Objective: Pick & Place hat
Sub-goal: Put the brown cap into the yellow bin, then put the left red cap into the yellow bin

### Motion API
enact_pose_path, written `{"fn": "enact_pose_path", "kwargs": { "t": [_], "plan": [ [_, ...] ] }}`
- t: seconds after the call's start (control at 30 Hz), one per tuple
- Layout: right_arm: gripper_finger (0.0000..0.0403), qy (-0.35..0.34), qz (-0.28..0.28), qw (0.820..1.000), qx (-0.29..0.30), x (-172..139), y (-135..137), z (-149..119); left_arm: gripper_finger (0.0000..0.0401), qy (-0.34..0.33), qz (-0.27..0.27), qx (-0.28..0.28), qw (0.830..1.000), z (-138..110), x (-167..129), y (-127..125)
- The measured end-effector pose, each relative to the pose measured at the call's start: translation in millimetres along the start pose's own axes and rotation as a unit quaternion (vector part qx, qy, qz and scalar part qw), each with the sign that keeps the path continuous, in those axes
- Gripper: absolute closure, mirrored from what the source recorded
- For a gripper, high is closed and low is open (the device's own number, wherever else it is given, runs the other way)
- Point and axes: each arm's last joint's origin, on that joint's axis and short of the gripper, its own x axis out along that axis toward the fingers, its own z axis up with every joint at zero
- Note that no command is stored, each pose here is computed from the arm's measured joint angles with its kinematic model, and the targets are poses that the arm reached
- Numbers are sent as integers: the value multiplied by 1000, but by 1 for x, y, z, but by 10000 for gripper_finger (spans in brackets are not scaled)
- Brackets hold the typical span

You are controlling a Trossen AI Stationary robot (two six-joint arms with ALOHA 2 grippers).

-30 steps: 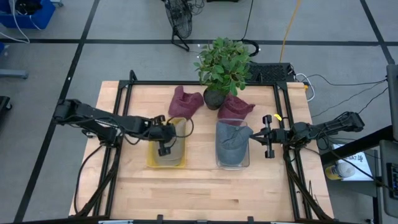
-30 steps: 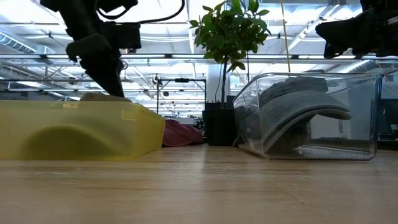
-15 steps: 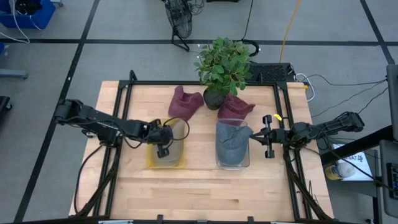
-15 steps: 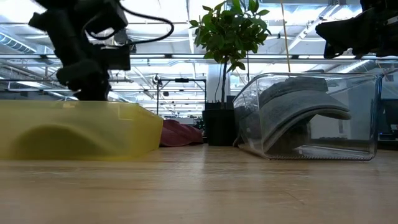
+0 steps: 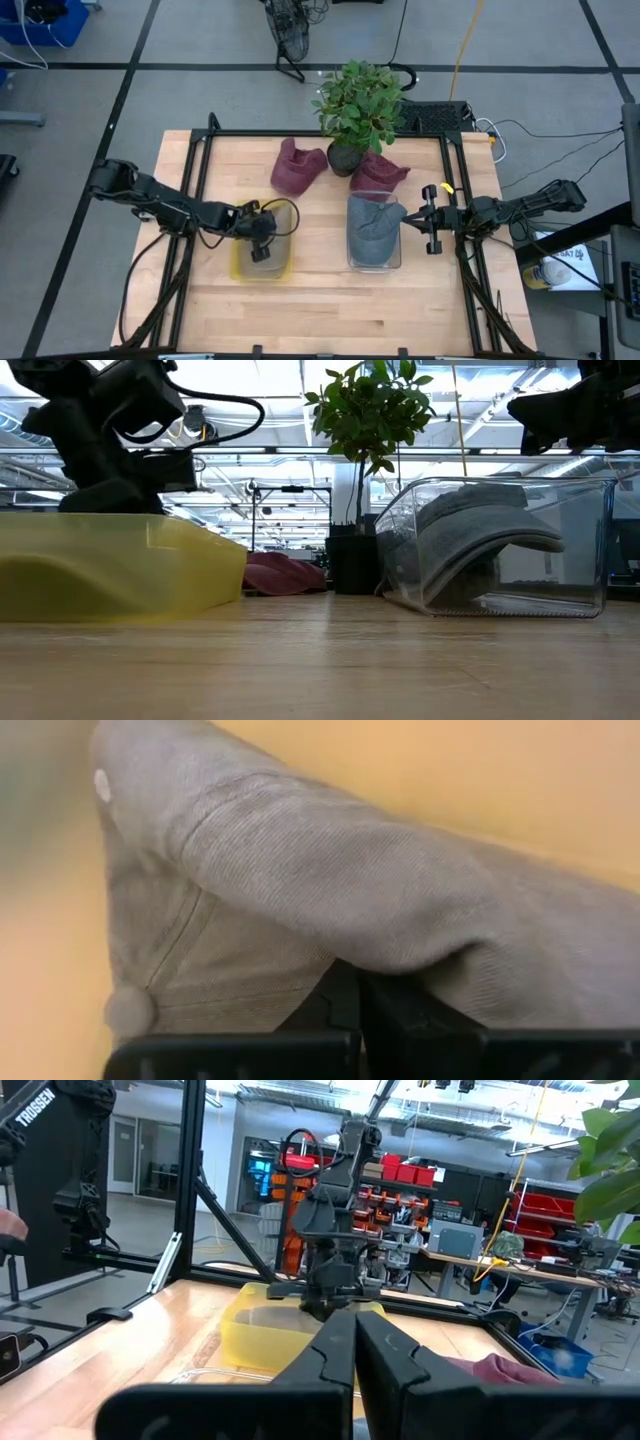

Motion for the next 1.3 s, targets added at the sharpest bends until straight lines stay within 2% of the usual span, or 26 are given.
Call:
{"fn": "enact_pose_path", "kwargs": {
  "t": [0.13,0.27,0.6,0.77,1.03,1.13,1.2,1.3],
  "plan": [
    [403,0,0,1000,0,0,0,0,380,-21,5,20,1000,9,-4,-5],
    [403,0,0,1000,0,0,0,0,360,-47,-1,35,998,30,-14,-12],
    [403,0,0,1000,0,0,0,0,318,-39,17,37,998,59,-40,-17],
    [403,0,0,1000,0,0,0,0,326,-62,35,73,995,73,-50,-19],
    [403,0,0,1000,0,0,0,0,342,-93,102,103,985,89,-61,-14],
    [403,0,0,1000,0,0,0,0,368,-78,98,89,988,95,-62,-2],
    [403,0,0,1000,0,0,0,0,392,-74,114,65,989,99,-61,11],
    [403,1,0,1000,0,0,0,0,393,-66,111,57,990,107,-61,34]
  ]
}}
